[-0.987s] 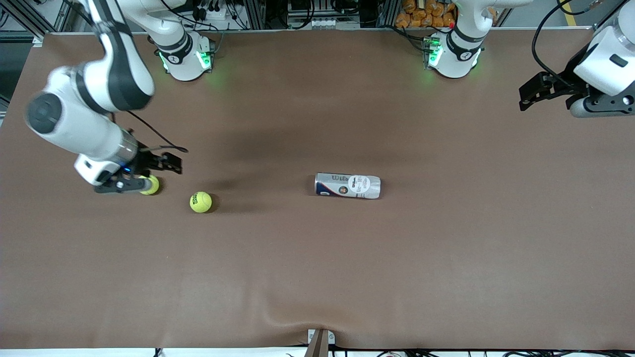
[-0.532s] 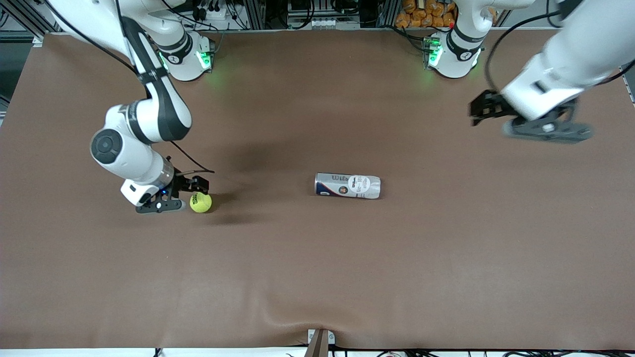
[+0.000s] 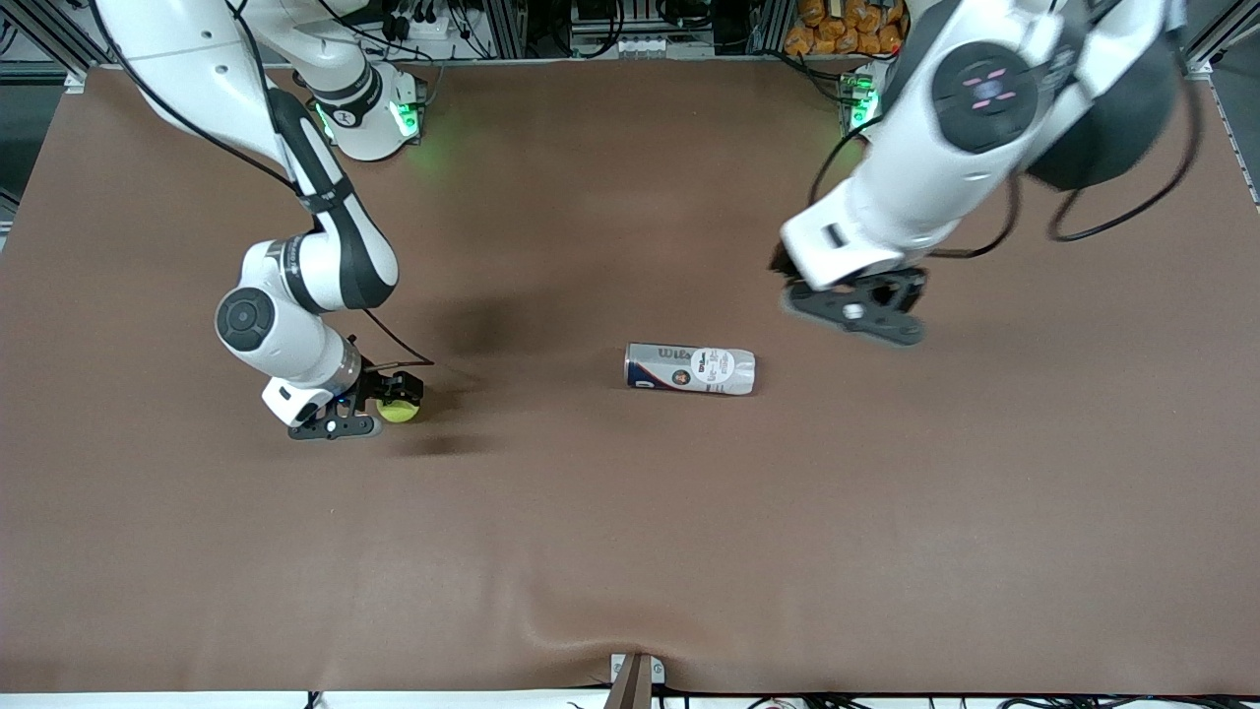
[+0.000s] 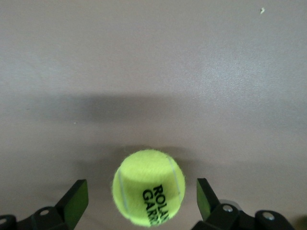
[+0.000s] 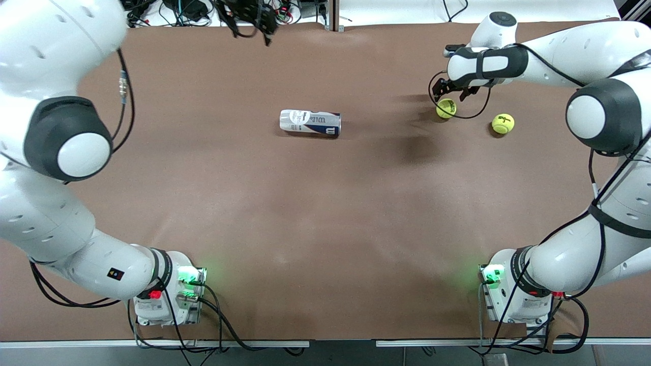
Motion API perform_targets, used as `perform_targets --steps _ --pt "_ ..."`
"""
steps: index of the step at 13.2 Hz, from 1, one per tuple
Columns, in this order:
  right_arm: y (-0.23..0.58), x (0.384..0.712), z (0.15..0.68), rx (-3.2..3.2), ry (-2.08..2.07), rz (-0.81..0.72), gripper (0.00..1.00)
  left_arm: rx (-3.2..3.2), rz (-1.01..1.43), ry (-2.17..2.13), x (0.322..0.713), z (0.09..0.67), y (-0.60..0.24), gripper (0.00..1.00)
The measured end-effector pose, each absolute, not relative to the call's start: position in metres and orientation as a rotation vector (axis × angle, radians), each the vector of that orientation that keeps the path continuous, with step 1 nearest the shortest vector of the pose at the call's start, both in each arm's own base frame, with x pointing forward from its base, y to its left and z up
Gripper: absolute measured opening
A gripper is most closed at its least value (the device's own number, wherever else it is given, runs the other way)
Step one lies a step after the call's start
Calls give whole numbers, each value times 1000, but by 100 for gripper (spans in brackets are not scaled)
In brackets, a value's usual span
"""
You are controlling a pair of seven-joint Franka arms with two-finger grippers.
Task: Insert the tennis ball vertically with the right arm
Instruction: 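Move the left gripper over the open end of the can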
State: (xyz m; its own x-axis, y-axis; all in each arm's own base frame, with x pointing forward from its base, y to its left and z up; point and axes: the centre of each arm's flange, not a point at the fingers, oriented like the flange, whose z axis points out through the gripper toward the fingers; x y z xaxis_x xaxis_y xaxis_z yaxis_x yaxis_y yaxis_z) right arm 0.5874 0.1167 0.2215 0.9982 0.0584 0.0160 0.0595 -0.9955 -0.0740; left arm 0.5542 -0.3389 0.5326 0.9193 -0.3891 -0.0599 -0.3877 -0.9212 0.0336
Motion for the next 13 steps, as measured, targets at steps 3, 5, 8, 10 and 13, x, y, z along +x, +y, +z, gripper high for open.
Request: perform_targets --steps 3,5,8,10,13 --pt "115 583 201 -3072 -88 -2 100 3036 -68 -762 542 502 -392 100" --pt "115 580 195 -3074 -88 16 100 2998 -41 -863 540 487 -412 100" --pt "116 579 195 -3074 -91 18 100 2938 -35 -1037 528 459 -447 100" --pt "117 579 195 -3073 -92 18 100 2890 -15 -1209 524 439 -464 100" --pt "117 579 195 -3073 -92 18 88 2762 -2 -1475 534 403 -472 100"
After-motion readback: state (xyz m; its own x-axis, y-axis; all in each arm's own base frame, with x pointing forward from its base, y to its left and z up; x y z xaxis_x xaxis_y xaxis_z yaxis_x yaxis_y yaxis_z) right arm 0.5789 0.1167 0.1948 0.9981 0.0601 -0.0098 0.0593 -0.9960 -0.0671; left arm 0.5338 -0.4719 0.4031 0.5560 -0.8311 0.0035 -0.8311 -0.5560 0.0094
